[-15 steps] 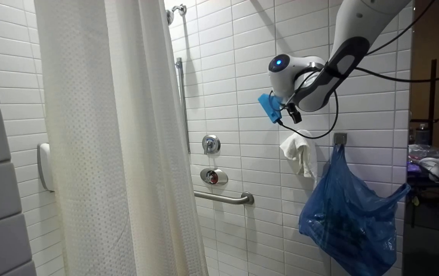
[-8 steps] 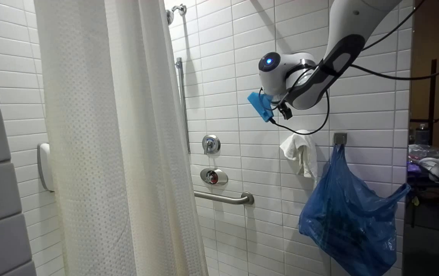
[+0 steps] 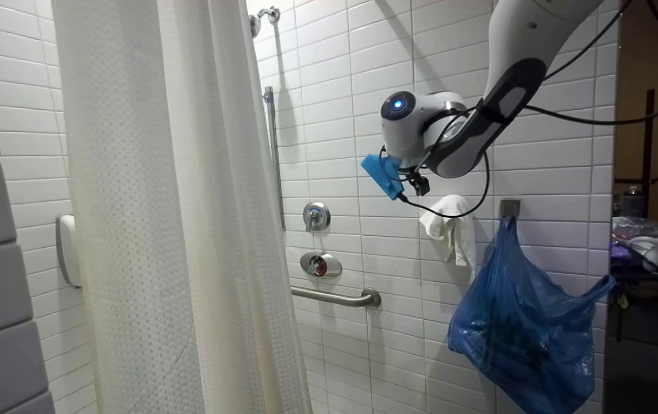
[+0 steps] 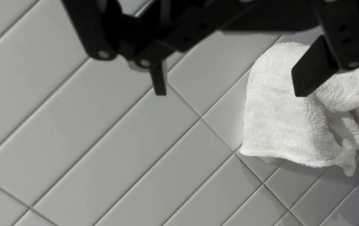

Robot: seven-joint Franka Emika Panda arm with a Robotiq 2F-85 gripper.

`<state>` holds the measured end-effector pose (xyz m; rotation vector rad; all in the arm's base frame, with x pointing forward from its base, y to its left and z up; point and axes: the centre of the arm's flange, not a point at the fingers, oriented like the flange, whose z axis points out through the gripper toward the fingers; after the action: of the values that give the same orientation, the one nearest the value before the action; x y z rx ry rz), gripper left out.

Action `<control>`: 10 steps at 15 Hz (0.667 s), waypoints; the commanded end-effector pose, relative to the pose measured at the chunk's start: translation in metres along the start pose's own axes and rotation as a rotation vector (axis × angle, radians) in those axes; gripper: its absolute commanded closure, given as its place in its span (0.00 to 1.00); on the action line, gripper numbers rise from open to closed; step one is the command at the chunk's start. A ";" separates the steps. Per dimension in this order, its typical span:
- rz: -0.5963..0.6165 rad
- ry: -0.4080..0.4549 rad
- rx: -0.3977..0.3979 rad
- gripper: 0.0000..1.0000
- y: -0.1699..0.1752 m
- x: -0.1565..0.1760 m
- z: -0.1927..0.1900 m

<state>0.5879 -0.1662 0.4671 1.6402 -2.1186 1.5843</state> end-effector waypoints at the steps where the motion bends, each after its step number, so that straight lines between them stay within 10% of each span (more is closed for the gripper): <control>1: -0.010 -0.013 0.048 0.00 0.069 -0.036 -0.013; 5: -0.017 -0.037 -0.007 0.00 0.087 -0.042 -0.010; 6: -0.036 -0.033 -0.025 0.00 0.027 -0.012 -0.008; 10: -0.040 -0.033 -0.033 0.00 0.031 -0.013 -0.006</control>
<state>0.5683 -0.1548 0.4417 1.6992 -2.1024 1.5129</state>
